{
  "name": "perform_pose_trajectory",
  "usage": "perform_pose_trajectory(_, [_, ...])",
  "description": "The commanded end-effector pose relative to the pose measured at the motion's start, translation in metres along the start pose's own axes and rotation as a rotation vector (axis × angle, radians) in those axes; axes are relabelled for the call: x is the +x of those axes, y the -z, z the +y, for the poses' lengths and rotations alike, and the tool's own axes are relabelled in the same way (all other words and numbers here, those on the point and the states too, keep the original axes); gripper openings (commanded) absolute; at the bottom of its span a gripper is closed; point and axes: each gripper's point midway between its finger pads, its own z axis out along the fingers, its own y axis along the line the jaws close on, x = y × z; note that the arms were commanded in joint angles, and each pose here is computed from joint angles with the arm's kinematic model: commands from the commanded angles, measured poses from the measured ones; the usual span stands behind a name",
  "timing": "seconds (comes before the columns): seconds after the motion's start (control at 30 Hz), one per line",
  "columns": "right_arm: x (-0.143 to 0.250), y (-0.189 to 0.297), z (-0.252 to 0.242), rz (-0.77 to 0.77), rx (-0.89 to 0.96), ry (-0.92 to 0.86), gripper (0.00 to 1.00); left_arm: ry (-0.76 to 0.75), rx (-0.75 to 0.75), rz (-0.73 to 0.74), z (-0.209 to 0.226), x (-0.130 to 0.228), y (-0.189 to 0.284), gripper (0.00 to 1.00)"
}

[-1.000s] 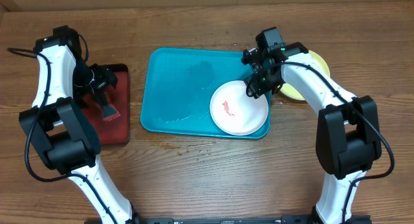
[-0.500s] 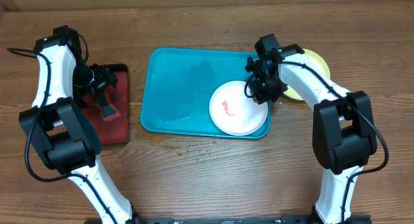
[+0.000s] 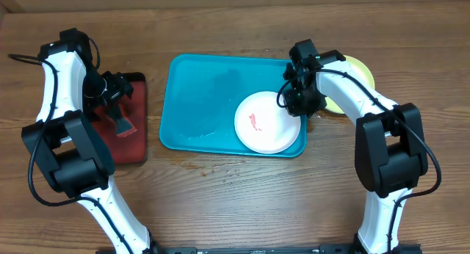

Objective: Clean dirty plates on tray and stack at the side
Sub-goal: 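Carry yellow plate right and place it on light blue plate, then move right gripper to white plate rim and grasp it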

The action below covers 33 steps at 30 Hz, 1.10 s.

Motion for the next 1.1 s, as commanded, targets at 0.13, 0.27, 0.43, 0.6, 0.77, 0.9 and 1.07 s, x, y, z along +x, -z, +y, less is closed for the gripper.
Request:
perform_pose_trajectory(0.13, [-0.004, -0.001, 0.003, -0.017, -0.011, -0.073, 0.15, 0.004, 0.045, 0.005, -0.011, 0.001, 0.005, 1.00])
perform_pose_trajectory(0.27, [0.001, -0.004, 0.002, -0.003, -0.009, -0.074, 0.14, 0.004, 0.045, 0.006, -0.011, 0.002, 0.006, 1.00])
perform_pose_trajectory(0.43, [0.008, -0.018, 0.000, 0.001, -0.009, -0.074, 0.15, 0.004, 0.044, 0.009, -0.011, 0.002, 0.005, 1.00])
perform_pose_trajectory(0.6, [0.007, -0.020, 0.000, -0.005, -0.011, -0.079, 0.15, 0.005, 0.040, 0.017, -0.010, 0.004, 0.005, 0.94])
perform_pose_trajectory(0.77, [0.000, -0.019, 0.021, -0.029, -0.131, -0.093, 0.04, 0.005, 0.036, 0.023, -0.009, 0.006, 0.004, 0.58])
perform_pose_trajectory(0.9, [-0.010, -0.016, 0.036, -0.062, -0.222, -0.109, 0.04, 0.006, 0.034, 0.028, -0.008, 0.008, -0.004, 0.58])
perform_pose_trajectory(1.07, [-0.015, -0.015, 0.037, -0.071, -0.225, -0.196, 0.04, 0.005, -0.003, 0.004, -0.001, 0.004, -0.013, 0.82])
